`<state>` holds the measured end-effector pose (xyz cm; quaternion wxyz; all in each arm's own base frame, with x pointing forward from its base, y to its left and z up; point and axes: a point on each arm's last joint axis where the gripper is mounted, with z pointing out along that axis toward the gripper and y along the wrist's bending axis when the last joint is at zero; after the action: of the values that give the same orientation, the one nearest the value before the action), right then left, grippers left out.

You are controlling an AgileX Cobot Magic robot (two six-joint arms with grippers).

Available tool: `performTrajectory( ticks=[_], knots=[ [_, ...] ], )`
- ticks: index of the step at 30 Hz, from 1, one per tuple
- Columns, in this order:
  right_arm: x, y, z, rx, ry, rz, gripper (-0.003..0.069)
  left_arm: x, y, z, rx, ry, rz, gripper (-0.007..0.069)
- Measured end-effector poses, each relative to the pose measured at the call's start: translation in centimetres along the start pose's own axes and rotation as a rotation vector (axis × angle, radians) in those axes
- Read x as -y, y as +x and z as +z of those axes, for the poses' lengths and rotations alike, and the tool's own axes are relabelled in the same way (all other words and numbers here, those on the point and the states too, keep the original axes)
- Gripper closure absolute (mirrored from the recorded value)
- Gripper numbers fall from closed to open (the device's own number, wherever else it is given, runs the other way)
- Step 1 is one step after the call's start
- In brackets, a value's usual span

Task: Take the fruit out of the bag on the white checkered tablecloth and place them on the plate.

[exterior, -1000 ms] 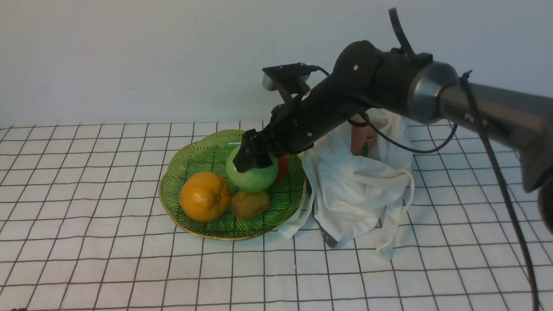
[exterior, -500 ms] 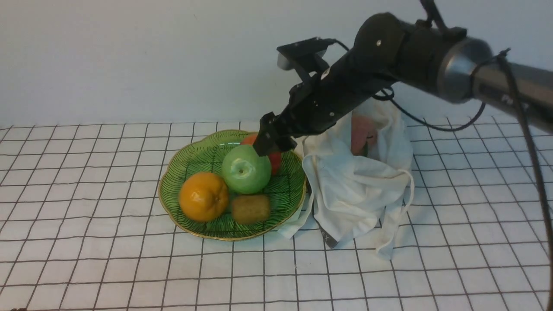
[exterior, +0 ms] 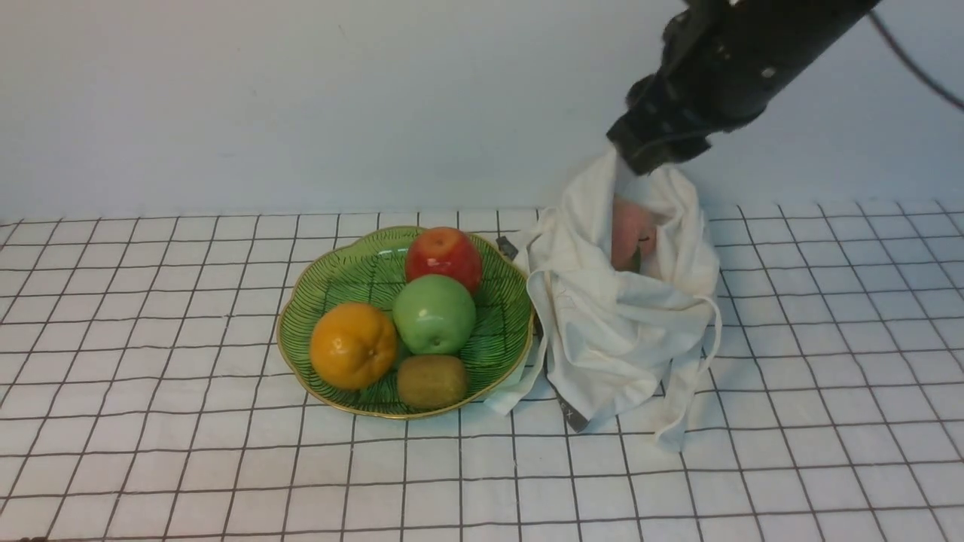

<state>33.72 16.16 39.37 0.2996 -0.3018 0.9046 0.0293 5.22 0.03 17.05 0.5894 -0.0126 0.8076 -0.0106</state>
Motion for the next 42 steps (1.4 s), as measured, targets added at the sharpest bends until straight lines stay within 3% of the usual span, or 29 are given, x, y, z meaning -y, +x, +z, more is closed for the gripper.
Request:
performTrajectory(
  ticks=[3,8,12,13,18,26,33,42],
  knots=[
    [0.3,0.6,-3.4,0.059,0.042,0.067,0.0631,0.0,0.0,0.0,0.000,0.000,0.000,0.0630],
    [-0.2,3.9,-8.7,0.119,0.057,0.095,0.0671,0.0,0.0,0.0,0.000,0.000,0.000,0.0630],
    [-1.0,8.1,-11.4,0.126,0.060,0.101,0.0671,0.0,0.0,0.0,0.000,0.000,0.000,0.0630],
    [-1.5,10.8,-12.2,0.116,0.057,0.121,0.0671,0.0,0.0,0.0,0.000,0.000,0.000,0.0630],
    [-2.9,17.4,-11.9,0.137,0.054,0.168,0.0671,0.0,0.0,0.0,0.000,0.000,0.000,0.0630],
    [-5.6,28.2,-5.5,0.494,0.050,0.195,0.0673,0.0,0.0,0.0,0.000,0.000,0.000,0.0630],
    [-5.8,29.2,-6.5,0.725,0.068,0.192,0.0673,0.0,0.0,0.0,0.000,0.000,0.000,0.0630],
    [-5.8,29.2,-6.6,0.736,0.069,0.192,0.0673,0.0,0.0,0.0,0.000,0.000,0.000,0.0630]
  ],
)
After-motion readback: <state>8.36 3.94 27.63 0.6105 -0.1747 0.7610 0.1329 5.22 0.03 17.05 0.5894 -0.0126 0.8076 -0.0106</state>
